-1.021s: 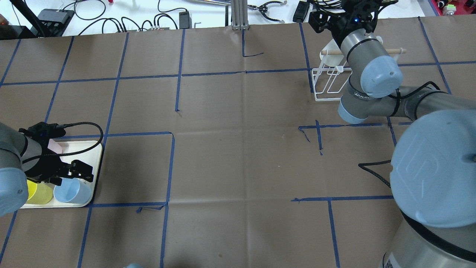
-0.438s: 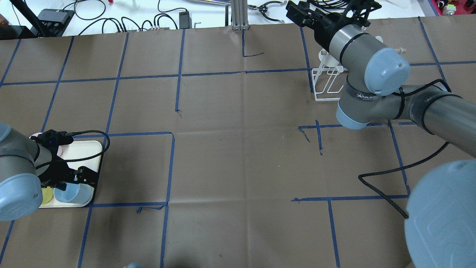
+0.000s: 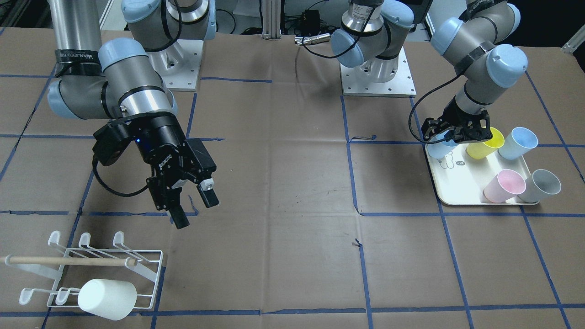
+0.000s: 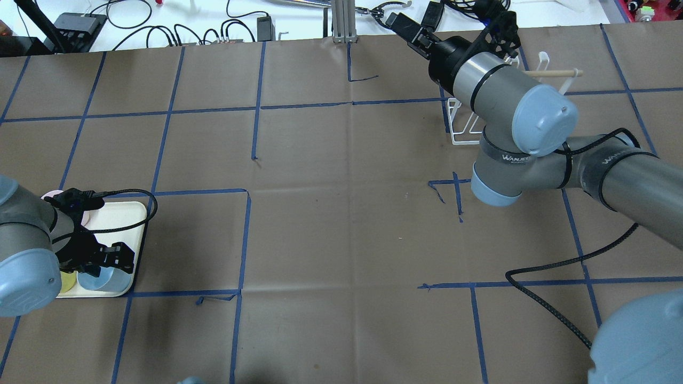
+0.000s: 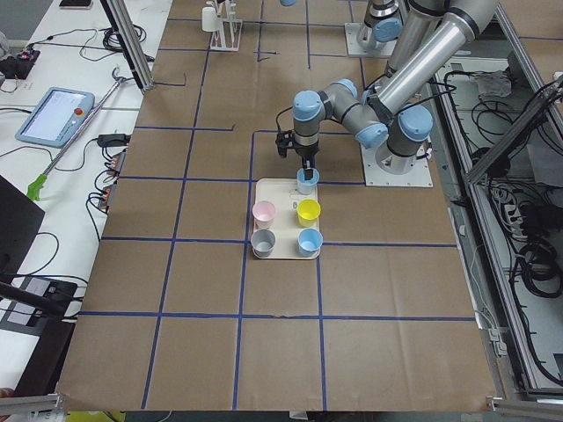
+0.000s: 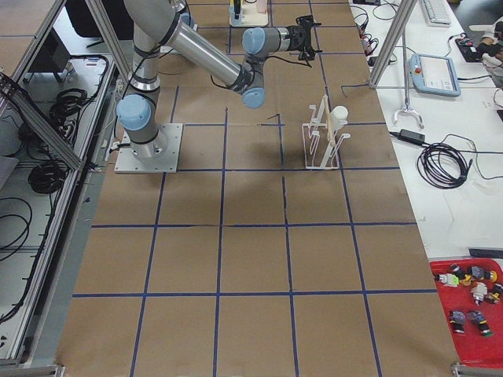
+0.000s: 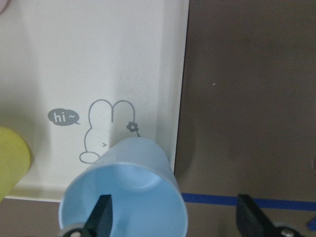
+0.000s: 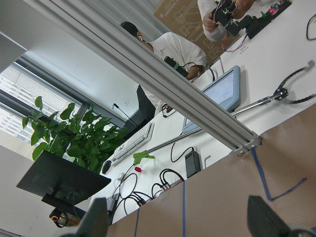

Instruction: Transfer IKEA cup to right arm and place on rack

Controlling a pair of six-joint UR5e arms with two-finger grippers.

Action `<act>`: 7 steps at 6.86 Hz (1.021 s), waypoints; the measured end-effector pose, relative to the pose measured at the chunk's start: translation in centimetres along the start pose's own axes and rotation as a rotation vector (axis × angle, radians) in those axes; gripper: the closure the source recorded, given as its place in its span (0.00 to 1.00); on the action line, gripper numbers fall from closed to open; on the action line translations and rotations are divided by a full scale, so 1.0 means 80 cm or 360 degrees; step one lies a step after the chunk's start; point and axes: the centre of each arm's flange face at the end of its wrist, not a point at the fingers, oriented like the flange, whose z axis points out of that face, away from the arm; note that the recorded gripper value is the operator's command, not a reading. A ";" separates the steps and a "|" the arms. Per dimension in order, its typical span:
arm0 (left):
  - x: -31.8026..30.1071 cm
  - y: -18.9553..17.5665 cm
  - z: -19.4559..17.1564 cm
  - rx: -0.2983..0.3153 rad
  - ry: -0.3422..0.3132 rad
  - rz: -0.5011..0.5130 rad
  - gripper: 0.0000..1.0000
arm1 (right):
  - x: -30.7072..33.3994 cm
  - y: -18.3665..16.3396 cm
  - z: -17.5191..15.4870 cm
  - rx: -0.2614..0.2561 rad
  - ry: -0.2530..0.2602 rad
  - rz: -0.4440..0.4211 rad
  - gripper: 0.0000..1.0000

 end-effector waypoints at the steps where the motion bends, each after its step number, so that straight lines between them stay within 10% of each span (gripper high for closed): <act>1: 0.000 0.000 0.001 -0.0005 0.0001 -0.0009 1.00 | -0.012 0.021 0.001 -0.0042 -0.0022 0.0254 0.00; 4: 0.000 0.000 -0.009 0.0016 -0.0010 -0.0016 1.00 | -0.039 0.055 0.000 -0.0079 -0.0094 0.0840 0.00; 7: -0.005 -0.016 -0.078 0.0060 -0.0018 -0.0004 1.00 | -0.047 0.077 0.000 -0.0062 -0.0100 0.0909 0.00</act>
